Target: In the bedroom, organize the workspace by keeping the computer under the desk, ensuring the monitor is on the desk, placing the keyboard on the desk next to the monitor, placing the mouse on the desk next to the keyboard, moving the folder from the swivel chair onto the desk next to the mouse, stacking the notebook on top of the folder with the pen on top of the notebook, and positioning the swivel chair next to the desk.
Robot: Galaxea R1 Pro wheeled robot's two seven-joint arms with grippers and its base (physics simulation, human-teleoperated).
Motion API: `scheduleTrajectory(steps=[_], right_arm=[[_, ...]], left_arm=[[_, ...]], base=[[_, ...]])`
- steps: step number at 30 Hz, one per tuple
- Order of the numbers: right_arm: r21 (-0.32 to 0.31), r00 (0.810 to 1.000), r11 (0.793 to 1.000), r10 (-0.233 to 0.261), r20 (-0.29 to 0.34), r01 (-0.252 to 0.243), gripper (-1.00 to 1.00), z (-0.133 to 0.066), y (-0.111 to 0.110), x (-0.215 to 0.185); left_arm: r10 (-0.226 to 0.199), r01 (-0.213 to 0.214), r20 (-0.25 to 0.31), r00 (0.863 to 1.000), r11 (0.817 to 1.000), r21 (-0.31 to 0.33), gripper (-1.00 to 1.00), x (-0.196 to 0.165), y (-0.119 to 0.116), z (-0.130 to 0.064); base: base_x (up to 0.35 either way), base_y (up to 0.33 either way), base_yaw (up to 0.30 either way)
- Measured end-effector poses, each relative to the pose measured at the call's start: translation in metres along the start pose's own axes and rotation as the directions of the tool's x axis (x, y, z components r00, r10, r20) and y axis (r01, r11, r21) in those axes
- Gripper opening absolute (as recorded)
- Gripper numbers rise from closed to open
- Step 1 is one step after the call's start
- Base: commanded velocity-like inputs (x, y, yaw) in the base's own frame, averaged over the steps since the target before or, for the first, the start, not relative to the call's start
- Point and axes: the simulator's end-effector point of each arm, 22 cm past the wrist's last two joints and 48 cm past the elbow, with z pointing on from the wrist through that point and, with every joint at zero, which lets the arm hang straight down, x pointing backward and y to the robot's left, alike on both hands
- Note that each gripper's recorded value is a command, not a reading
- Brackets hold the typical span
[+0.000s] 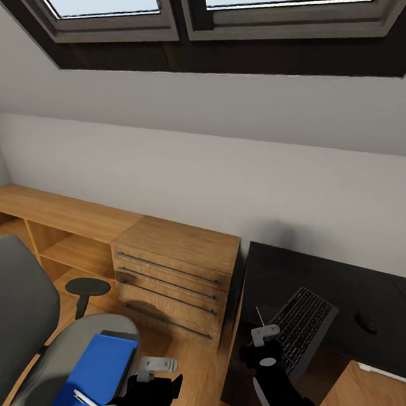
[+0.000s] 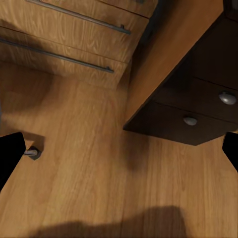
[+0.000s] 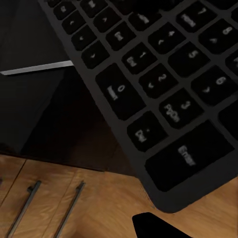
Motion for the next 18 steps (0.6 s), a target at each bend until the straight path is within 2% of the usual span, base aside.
scheduleTrajectory(steps=[8, 18], right_arm=[[0.000, 1.000, 1.000, -0.001, 0.000, 0.001, 1.00, -0.0002, 0.0001, -0.0001], [0.000, 1.000, 1.000, 0.001, -0.003, -0.001, 1.00, 0.0005, -0.0003, 0.0012]], left_arm=[[0.001, -0.001, 0.000, 1.000, 1.000, 0.001, 1.00, 0.0001, -0.0003, -0.0002], [0.000, 0.000, -0.002, 1.000, 1.000, 0.002, 1.00, 0.0007, -0.0007, 0.0002]], base=[[0.210, 0.000, 0.000], [0.015, 0.000, 0.000]])
